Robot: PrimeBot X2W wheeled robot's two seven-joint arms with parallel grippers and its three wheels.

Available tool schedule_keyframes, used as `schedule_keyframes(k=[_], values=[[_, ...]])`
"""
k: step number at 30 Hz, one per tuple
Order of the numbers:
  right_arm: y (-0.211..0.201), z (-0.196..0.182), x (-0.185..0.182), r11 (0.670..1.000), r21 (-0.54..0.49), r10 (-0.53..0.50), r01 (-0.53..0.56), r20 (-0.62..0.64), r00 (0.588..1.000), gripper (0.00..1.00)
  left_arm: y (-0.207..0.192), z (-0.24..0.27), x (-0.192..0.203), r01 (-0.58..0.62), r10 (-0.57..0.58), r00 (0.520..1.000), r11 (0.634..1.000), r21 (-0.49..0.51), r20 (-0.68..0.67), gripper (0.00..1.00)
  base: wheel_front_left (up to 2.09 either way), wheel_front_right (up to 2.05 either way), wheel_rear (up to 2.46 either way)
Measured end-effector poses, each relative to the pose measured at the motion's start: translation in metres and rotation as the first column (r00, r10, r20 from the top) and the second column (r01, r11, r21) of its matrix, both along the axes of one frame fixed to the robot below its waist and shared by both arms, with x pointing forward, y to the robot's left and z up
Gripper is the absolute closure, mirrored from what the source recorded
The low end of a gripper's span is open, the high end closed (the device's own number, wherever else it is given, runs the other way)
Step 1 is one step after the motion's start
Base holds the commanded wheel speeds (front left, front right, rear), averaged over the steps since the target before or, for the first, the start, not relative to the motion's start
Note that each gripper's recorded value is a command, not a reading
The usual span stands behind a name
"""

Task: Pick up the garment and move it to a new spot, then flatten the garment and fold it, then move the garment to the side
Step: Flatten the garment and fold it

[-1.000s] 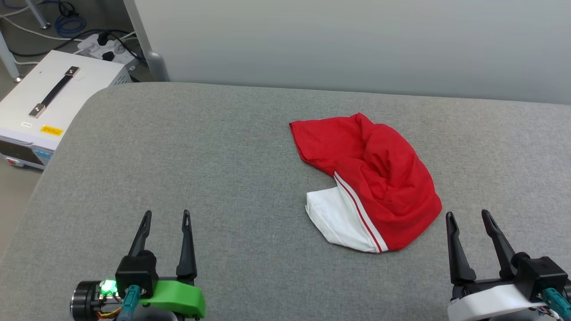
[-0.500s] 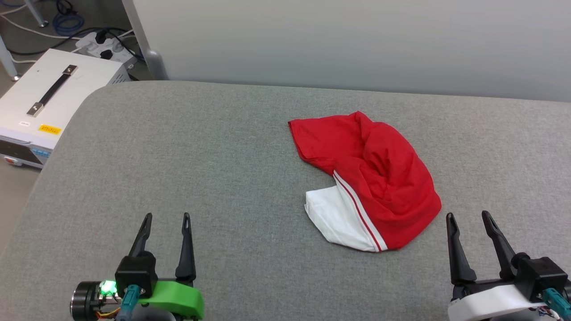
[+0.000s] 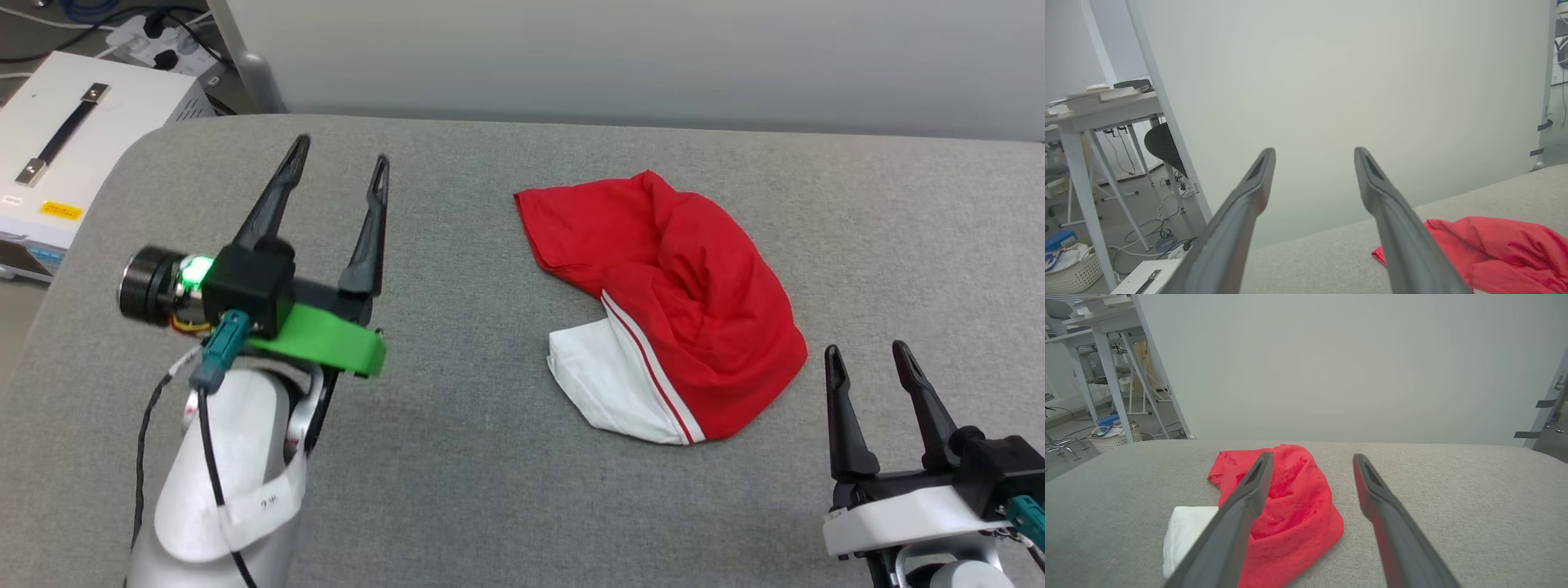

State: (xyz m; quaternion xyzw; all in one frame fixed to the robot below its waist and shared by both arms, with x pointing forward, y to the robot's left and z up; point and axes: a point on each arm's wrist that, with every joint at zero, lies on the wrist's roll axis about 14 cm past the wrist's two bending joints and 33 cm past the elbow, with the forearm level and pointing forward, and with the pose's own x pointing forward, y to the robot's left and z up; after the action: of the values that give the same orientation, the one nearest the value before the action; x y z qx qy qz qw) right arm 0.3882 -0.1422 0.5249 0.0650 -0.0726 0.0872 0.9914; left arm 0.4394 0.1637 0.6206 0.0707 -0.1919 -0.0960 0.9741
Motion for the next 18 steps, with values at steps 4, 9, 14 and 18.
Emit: schedule_keyframes(k=[4, 9, 14, 18], values=[[-0.005, -0.002, 0.002, 1.000, 0.000, -0.015, 0.015, -0.006, 1.000, 0.00, -0.025, 0.005, 0.025, 0.092, -0.092, 0.996, 0.995, 0.034, -0.009, 0.00, 0.00, 0.00, 0.00], [-0.013, -0.004, 0.006, 0.999, 0.002, -0.039, 0.039, -0.009, 0.999, 0.00, -0.080, -0.005, 0.052, 0.264, -0.255, 0.955, 0.964, 0.039, -0.149, 0.00, 0.00, 0.00, 0.00], [-0.020, -0.007, 0.010, 0.998, 0.000, -0.060, 0.060, -0.016, 0.998, 0.00, -0.124, -0.039, 0.063, 0.405, -0.353, 0.844, 0.913, 0.049, -0.405, 0.00, 0.00, 0.00, 0.00], [-0.025, -0.009, 0.014, 0.997, -0.001, -0.077, 0.077, -0.020, 0.997, 0.00, -0.149, -0.085, 0.056, 0.508, -0.357, 0.678, 0.860, 0.058, -0.642, 0.00, 0.00, 0.00, 0.00]])
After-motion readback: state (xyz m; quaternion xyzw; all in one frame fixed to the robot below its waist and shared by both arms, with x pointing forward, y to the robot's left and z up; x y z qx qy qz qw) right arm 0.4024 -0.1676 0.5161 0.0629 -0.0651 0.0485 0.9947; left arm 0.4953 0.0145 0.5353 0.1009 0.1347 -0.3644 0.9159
